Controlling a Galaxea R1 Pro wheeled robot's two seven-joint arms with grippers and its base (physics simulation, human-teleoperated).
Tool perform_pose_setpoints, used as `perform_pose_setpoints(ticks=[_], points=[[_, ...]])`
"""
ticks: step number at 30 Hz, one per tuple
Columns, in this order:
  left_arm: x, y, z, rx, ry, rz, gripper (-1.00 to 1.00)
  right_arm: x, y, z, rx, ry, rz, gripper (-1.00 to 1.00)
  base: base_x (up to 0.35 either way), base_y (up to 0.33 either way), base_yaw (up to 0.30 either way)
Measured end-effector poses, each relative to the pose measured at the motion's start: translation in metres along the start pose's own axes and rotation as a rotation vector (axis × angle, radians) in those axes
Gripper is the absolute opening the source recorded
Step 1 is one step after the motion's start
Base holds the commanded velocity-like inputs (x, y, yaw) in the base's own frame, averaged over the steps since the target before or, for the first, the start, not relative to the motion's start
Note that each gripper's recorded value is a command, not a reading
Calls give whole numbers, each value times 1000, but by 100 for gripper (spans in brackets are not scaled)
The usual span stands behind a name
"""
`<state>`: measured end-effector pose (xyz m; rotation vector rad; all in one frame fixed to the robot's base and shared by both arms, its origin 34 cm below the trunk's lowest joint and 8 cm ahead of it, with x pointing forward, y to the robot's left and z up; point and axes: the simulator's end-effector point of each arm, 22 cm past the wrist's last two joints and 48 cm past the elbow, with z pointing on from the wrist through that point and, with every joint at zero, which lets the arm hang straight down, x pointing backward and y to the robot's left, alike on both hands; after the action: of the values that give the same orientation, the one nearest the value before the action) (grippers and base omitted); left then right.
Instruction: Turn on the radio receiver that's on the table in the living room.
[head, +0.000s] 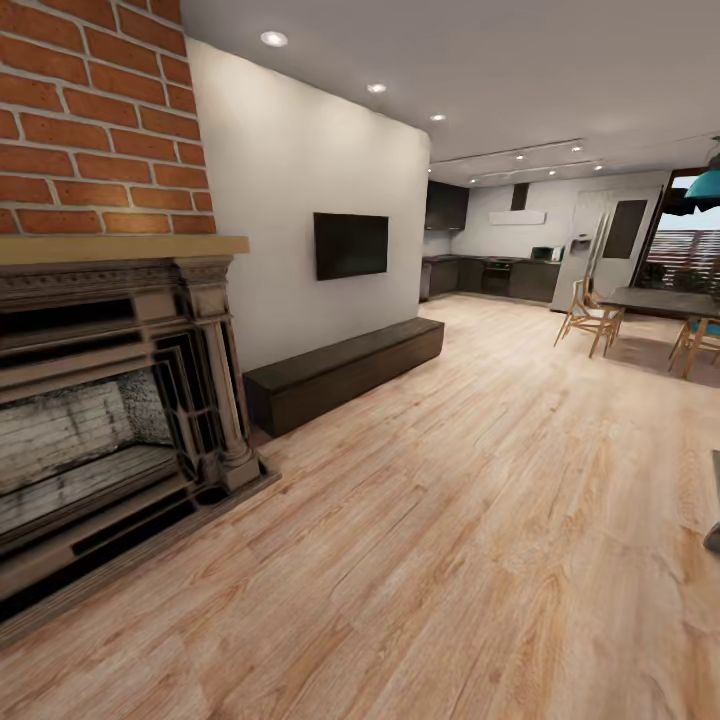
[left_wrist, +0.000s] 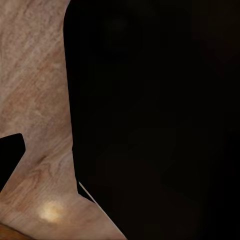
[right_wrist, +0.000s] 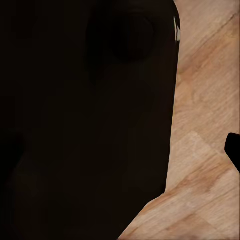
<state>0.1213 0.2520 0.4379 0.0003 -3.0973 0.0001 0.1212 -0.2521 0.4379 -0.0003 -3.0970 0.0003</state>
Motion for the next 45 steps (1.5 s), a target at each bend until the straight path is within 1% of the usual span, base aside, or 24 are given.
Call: perform_pose_setpoints(ticks=[1,7,12,29,34,37,45], points=[[-3,4,0,-4,-8,-3,100,1,-1,0,3,-1,2,100,0,0,0],[-4,5,0,-5,-12,-3,100,1,-1,0,2,-2,2,100,0,0,0],[-13,7,0,-7,-31,-3,100,1,1,0,0,-2,1,100,0,0,0],[-15,6,0,-7,-35,0,100,1,1,0,0,-3,21,100,0,0,-5],[-19,4,0,-3,-43,-4,100,1,1,0,1,-3,26,100,0,0,-181],[-27,3,-1,-5,-58,-13,100,1,1,0,1,-3,28,100,0,0,-260],[-32,1,-1,0,-71,-28,100,1,1,0,1,-3,28,100,0,0,-279]])
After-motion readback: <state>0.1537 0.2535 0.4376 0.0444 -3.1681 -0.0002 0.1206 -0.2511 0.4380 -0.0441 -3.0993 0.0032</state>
